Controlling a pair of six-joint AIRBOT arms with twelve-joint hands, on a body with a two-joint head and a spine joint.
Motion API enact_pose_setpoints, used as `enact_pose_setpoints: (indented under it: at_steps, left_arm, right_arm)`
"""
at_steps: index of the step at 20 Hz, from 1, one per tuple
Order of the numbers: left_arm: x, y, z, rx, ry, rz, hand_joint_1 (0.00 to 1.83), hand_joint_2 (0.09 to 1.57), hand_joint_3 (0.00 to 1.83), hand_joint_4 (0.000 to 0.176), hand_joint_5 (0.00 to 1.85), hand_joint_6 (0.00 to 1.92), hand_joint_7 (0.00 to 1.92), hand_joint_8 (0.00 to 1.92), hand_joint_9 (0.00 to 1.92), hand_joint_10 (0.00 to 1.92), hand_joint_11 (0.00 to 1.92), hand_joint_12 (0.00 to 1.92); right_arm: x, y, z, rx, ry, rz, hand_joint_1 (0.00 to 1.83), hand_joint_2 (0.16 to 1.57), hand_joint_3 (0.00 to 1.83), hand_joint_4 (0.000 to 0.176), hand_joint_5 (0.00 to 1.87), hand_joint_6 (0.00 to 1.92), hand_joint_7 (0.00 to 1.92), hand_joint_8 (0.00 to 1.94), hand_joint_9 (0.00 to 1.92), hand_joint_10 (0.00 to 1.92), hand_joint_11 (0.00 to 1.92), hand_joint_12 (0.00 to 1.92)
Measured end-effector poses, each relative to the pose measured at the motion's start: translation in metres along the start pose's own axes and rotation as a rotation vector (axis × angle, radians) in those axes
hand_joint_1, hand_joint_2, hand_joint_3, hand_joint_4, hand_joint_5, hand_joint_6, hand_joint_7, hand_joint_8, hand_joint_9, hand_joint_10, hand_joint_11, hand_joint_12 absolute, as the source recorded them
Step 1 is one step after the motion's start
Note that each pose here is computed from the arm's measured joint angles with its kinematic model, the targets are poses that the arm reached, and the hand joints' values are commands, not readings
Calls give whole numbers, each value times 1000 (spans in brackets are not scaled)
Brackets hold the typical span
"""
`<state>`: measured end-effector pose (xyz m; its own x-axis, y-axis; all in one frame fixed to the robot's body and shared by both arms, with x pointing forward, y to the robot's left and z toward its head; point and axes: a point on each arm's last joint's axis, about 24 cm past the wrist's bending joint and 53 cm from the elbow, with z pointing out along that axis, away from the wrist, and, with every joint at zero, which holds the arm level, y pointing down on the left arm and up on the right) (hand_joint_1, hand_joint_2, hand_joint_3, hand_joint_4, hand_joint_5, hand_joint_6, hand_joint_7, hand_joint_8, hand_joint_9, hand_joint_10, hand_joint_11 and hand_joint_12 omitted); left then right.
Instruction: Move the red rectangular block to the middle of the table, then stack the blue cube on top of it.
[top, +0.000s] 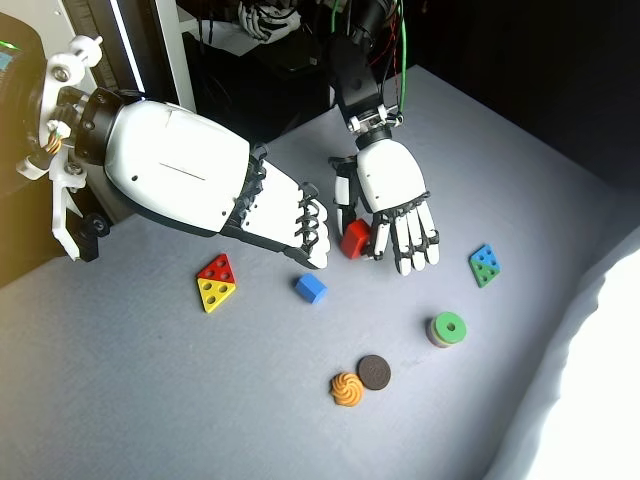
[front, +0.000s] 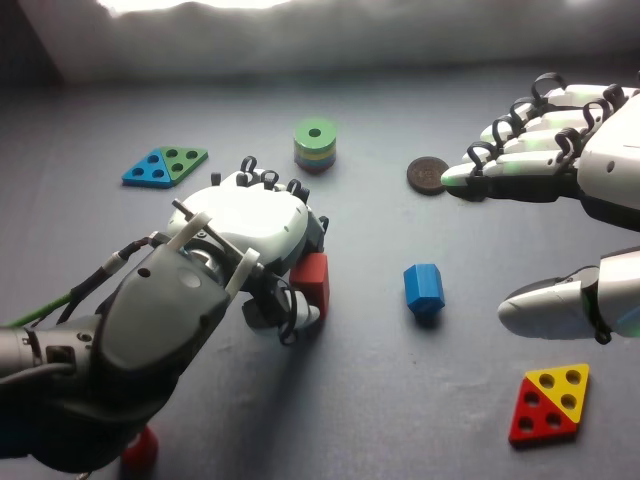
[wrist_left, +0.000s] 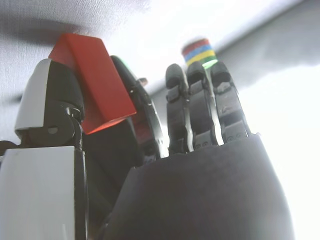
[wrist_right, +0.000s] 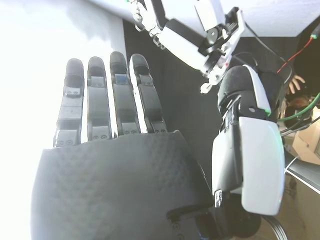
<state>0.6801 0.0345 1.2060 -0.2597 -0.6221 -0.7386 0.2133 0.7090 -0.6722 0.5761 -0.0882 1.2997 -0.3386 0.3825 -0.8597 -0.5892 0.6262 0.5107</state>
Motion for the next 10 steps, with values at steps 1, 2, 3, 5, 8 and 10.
enact_pose_setpoints:
  at_steps: [1, 2, 3, 5, 8, 10]
  left_arm:
    - [2, 2, 0, -6, 4, -5, 964, 1188, 0, 149, 840, 1197, 321, 0, 176, 2, 0, 130]
    - [4, 5, -1, -11, 11, -7, 971, 1187, 0, 137, 844, 1191, 314, 2, 176, 1, 0, 136]
    - [5, 6, -1, -13, 12, -11, 970, 1185, 0, 143, 846, 1188, 316, 1, 181, 2, 0, 163]
    - [5, 6, -1, -13, 12, -10, 947, 1199, 4, 160, 813, 1233, 303, 4, 169, 4, 0, 157]
    - [5, 6, -1, -12, 11, -9, 927, 1215, 0, 171, 783, 1276, 293, 0, 152, 4, 0, 63]
    - [5, 6, -1, -13, 12, -8, 887, 1247, 2, 176, 720, 1367, 292, 2, 144, 2, 0, 0]
  right_arm:
    - [0, 0, 0, 0, 0, 0, 195, 1122, 0, 0, 230, 1, 223, 3, 186, 3, 0, 421]
    - [0, 0, 0, 1, 1, 7, 177, 1125, 0, 0, 219, 1, 203, 2, 167, 2, 0, 375]
    - [1, -3, 0, 9, 6, 23, 168, 1124, 0, 0, 225, 2, 207, 3, 172, 3, 0, 387]
    - [5, -18, 4, 41, 28, 60, 190, 1123, 0, 0, 225, 2, 208, 2, 178, 5, 0, 396]
    - [-7, -42, 5, 86, 2, 113, 234, 1109, 0, 0, 251, 6, 242, 8, 213, 12, 0, 481]
    - [-12, -51, 7, 98, -16, 113, 192, 1135, 4, 0, 200, 1, 193, 1, 159, 1, 0, 346]
